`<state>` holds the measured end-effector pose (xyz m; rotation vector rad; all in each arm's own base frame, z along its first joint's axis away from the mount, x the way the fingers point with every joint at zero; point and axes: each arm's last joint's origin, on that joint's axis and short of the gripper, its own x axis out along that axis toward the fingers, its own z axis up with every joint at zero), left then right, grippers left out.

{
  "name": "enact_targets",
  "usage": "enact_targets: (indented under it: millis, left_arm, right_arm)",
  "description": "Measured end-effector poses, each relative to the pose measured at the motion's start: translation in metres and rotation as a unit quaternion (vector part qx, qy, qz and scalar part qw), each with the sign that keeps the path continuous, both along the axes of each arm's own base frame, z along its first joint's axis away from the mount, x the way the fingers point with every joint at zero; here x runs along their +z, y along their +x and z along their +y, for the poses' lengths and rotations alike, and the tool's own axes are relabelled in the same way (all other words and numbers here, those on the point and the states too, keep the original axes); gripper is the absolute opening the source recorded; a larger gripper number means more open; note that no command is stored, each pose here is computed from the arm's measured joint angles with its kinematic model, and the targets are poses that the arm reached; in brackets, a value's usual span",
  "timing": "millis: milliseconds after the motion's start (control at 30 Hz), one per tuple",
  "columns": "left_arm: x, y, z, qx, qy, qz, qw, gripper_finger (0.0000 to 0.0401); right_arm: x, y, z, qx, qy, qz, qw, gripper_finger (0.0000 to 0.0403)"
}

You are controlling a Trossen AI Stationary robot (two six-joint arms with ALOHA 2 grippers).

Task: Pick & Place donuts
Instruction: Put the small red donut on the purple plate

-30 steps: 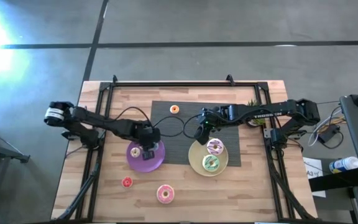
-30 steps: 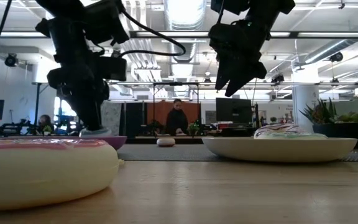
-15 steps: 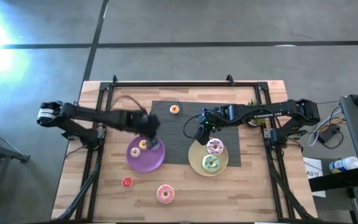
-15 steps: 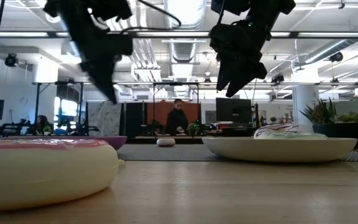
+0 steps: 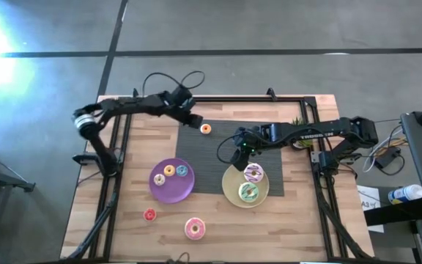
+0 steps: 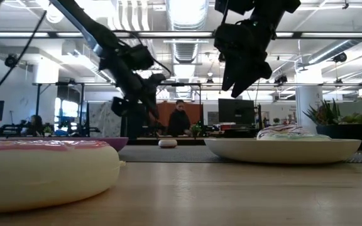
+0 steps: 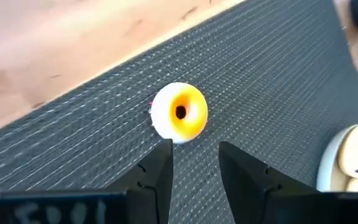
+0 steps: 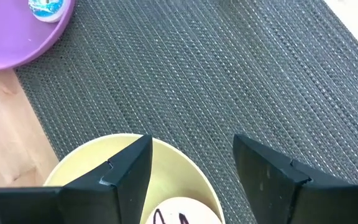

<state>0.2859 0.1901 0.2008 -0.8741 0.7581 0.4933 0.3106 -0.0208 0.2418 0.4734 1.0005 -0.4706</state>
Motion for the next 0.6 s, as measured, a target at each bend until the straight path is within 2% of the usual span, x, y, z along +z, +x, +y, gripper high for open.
enact_targets:
  millis: [167,367,600]
  left_arm:
    - [-0.007,0.025,0.013,-0.007,0.006,0.030,1.000,0.0103]
    - [-0.012,0.036,0.024,-0.033,0.026,0.104,0.994,0.0104]
    - [-0.019,0.047,0.028,-0.051,0.009,0.099,0.994,0.0104]
  right_arm:
    - [0.000,0.000,0.000,-0.001,0.001,0.002,1.000,0.0215]
    - [0.000,0.000,0.000,-0.007,0.003,0.002,1.000,0.0214]
    - [-0.001,-0.001,0.000,-0.010,0.001,0.002,1.000,0.0215]
